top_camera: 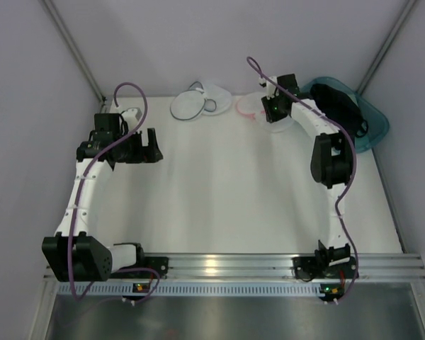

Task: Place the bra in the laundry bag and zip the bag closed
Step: Move the laundry bag to the center of the board, then open the laundry bag at the center of the board.

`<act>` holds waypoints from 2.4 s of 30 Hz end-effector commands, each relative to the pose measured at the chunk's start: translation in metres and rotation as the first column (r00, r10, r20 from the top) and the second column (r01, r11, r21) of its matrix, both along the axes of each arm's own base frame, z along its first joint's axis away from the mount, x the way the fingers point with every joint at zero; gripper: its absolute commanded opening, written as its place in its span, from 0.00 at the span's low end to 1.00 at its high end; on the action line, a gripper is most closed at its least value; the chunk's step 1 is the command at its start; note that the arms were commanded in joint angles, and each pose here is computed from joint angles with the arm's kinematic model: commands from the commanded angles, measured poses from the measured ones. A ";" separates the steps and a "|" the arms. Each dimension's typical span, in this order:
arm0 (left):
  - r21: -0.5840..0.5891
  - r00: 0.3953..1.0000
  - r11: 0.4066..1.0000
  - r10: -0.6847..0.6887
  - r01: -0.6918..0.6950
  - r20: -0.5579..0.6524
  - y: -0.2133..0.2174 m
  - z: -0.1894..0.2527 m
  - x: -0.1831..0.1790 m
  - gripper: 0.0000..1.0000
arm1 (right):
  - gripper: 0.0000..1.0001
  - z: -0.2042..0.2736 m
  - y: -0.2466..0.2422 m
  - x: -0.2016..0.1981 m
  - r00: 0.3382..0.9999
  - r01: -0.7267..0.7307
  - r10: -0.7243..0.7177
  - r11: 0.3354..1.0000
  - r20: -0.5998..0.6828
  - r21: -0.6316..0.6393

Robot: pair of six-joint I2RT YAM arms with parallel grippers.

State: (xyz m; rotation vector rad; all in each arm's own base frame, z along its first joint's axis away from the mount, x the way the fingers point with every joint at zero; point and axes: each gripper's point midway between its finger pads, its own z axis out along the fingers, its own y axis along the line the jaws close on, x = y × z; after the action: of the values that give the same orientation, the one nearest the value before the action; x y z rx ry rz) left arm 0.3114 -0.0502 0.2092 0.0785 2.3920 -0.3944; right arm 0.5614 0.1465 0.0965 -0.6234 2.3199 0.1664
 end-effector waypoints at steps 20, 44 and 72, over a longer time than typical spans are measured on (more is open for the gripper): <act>0.037 1.000 0.999 0.013 -0.013 0.005 0.007 -0.003 0.004 0.99 | 0.59 0.086 0.209 -0.189 0.925 0.112 0.219 0.623 -0.311 0.774; -0.030 0.985 0.984 -0.174 0.174 0.007 -0.017 -0.008 0.010 0.99 | 0.54 0.017 0.051 -0.021 0.923 0.370 -0.142 0.581 -0.358 0.725; -0.005 0.992 0.992 -0.130 0.130 -0.005 -0.010 -0.009 0.016 0.99 | 0.00 0.044 0.077 -0.066 0.896 0.397 0.024 0.404 -0.443 0.825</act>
State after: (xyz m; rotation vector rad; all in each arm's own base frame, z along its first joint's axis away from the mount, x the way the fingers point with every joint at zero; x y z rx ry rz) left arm 0.3198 -0.0621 0.1831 0.2284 2.4548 -0.4883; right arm 0.4900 0.2130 0.0612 0.4861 2.3473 1.3932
